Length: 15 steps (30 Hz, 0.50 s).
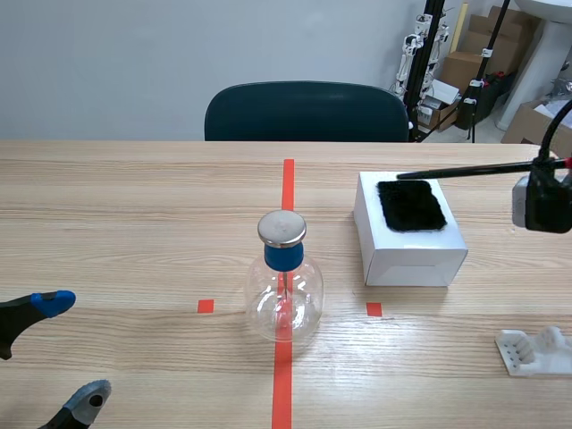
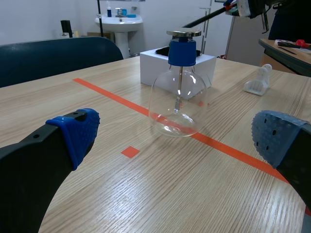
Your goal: Do the electroscope experiment. rub the rod on the fur
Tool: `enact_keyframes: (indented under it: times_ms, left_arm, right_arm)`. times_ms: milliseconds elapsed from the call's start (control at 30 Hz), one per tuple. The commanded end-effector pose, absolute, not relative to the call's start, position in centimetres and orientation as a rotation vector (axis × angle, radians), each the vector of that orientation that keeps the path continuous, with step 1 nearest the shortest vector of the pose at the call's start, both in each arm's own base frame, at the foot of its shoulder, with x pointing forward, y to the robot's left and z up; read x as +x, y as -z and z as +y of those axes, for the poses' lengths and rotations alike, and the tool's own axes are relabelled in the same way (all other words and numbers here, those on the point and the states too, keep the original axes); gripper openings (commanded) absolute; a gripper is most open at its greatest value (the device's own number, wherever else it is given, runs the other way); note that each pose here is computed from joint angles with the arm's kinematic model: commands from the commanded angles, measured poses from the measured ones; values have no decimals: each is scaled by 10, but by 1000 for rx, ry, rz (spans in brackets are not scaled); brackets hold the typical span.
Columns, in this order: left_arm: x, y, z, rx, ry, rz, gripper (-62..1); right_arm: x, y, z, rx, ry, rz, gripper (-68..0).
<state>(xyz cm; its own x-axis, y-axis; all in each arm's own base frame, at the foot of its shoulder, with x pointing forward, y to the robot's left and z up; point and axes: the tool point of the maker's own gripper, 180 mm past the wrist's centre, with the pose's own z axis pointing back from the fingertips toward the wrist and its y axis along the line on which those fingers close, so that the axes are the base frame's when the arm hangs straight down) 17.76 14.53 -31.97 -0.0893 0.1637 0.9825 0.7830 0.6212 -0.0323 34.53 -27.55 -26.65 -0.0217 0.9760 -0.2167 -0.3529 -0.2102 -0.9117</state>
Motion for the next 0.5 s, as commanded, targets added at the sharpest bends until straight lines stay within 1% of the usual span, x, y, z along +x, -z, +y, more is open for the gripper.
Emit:
enact_keyframes:
  times_ms: [0, 200, 333, 467]
  left_arm:
    - [180, 313, 151, -793, 623, -1638, 14]
    - [180, 313, 151, -793, 623, -1638, 14]
    - [180, 313, 151, -793, 623, -1638, 14]
    - [180, 313, 151, -793, 623, -1638, 14]
  right_arm:
    - [354, 229, -274, -1160, -1456, -911, -607]
    - [336, 196, -252, -1105, -1401, -1062, -607]
    - [315, 185, -232, -1055, -1389, -1135, -607]
    - [290, 183, -212, -1000, -1367, -1194, -607]
